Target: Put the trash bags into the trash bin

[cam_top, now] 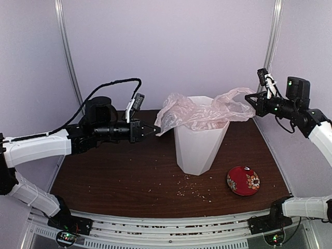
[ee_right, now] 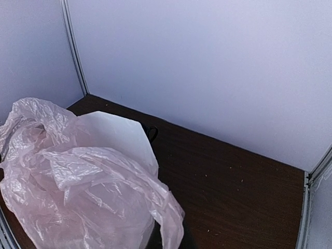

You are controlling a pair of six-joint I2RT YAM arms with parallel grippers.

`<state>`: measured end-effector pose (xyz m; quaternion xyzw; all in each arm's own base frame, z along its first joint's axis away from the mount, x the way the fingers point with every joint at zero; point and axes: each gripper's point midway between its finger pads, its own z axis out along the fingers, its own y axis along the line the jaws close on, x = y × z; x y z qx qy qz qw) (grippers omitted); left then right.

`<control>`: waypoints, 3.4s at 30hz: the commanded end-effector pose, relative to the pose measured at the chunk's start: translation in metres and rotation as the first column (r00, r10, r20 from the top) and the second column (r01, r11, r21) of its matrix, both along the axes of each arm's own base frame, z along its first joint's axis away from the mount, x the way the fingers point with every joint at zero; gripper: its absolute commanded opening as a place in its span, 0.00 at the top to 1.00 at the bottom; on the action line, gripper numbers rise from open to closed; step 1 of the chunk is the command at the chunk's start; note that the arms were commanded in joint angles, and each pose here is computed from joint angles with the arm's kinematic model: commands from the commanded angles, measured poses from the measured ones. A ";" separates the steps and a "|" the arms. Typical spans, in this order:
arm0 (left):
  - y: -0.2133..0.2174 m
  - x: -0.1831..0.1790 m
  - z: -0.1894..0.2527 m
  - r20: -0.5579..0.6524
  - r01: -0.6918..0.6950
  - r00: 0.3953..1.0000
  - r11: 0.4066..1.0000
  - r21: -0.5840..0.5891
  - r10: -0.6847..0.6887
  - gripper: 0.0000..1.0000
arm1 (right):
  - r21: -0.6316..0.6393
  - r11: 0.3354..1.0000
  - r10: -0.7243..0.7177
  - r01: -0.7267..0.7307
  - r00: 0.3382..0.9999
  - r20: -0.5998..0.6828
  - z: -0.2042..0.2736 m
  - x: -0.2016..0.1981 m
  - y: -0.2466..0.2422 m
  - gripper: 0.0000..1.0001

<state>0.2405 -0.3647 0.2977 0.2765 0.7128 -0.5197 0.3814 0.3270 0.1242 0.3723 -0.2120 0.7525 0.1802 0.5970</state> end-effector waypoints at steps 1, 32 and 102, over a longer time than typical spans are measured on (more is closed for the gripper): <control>0.018 -0.003 -0.027 -0.019 -0.010 1.000 0.993 0.120 0.013 1.00 | -0.022 0.998 -0.059 0.059 0.998 -0.017 -0.014 0.005 -0.014 1.00; -0.001 -0.065 -0.008 0.056 0.321 0.946 0.947 -0.023 -0.319 1.00 | 0.012 0.909 0.408 -0.416 0.885 -0.223 -0.071 -0.097 0.034 0.40; 0.061 0.034 -0.058 0.201 -0.336 0.939 0.875 0.350 0.280 0.46 | -0.400 0.885 0.138 -0.237 0.955 -0.261 -0.118 -0.087 -0.023 0.32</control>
